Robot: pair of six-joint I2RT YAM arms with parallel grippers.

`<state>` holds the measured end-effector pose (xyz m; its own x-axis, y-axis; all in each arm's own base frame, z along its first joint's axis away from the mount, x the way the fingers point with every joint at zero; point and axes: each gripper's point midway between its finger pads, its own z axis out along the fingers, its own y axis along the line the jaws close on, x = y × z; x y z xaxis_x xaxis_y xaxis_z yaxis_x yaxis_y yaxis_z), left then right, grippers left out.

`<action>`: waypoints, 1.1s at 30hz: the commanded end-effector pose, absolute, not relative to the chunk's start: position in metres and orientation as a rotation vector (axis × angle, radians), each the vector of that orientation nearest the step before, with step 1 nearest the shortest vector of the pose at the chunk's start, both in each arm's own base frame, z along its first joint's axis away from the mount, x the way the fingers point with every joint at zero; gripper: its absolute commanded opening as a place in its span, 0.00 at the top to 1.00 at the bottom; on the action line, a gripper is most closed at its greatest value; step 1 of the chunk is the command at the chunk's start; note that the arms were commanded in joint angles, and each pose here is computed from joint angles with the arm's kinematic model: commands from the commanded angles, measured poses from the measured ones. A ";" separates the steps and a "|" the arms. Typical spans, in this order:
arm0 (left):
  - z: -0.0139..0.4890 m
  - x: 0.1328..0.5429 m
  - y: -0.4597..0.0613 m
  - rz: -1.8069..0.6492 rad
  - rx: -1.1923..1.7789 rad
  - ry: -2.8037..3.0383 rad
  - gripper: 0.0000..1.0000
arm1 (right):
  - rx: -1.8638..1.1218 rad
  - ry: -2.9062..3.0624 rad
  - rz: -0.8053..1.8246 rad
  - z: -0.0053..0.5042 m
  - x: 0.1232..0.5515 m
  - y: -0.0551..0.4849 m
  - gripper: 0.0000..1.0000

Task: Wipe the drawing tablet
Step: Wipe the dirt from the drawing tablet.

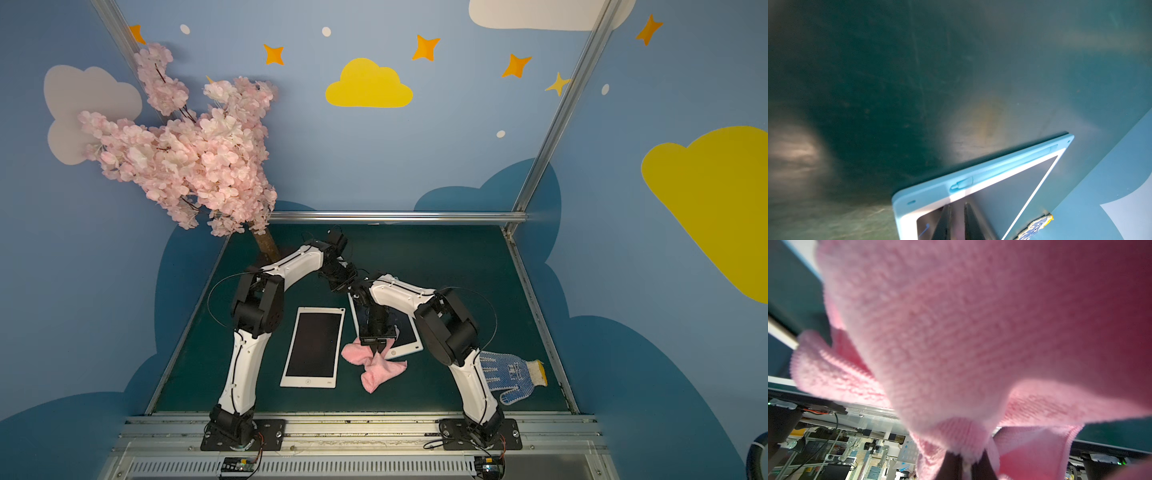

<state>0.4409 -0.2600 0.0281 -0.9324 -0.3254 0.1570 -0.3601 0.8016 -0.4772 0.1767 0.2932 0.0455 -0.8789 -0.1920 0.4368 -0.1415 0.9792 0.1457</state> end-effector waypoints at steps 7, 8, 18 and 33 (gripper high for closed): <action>0.040 0.437 -0.262 0.820 0.530 -2.925 0.83 | 0.319 -2.746 -0.221 0.055 0.214 0.331 1.00; 0.041 0.437 -0.262 0.821 0.528 -2.924 0.84 | 0.318 -2.737 -0.217 0.053 0.215 0.330 1.00; 0.042 0.437 -0.264 0.828 0.518 -2.924 0.84 | 0.128 -2.762 -0.155 0.052 0.224 0.251 1.00; 0.041 0.433 -0.267 0.828 0.511 -2.920 0.84 | 0.158 -2.792 -0.178 0.065 0.237 0.269 1.00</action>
